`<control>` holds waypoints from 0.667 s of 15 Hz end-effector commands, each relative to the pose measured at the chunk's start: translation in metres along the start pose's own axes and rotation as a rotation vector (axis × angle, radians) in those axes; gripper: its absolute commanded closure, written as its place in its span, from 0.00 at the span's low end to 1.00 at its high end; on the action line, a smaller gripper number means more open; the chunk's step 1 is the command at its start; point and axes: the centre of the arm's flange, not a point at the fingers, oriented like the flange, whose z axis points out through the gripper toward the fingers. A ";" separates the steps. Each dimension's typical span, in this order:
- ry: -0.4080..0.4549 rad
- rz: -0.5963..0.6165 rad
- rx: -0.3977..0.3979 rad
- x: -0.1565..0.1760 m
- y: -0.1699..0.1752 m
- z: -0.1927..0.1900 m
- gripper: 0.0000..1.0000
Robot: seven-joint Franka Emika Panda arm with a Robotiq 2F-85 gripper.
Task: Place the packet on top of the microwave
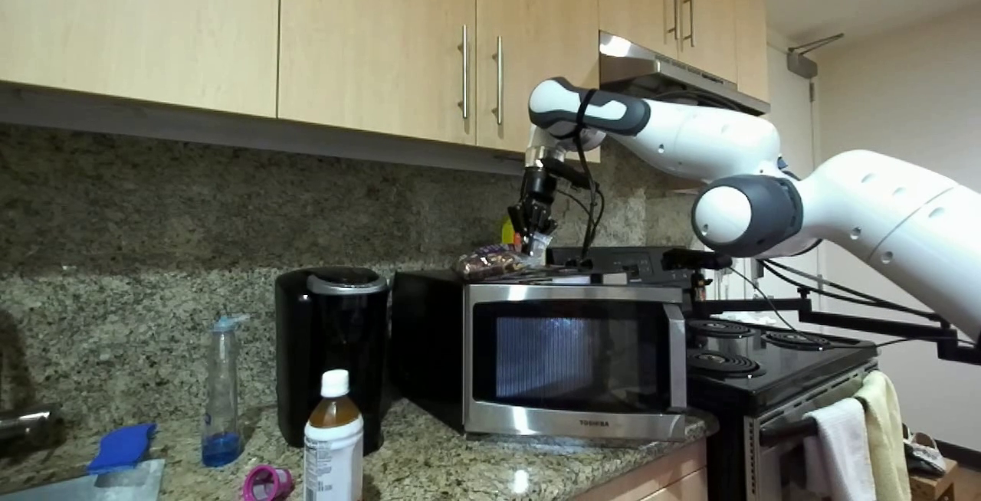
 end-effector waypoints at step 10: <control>0.034 -0.173 -0.010 0.009 -0.040 0.004 0.17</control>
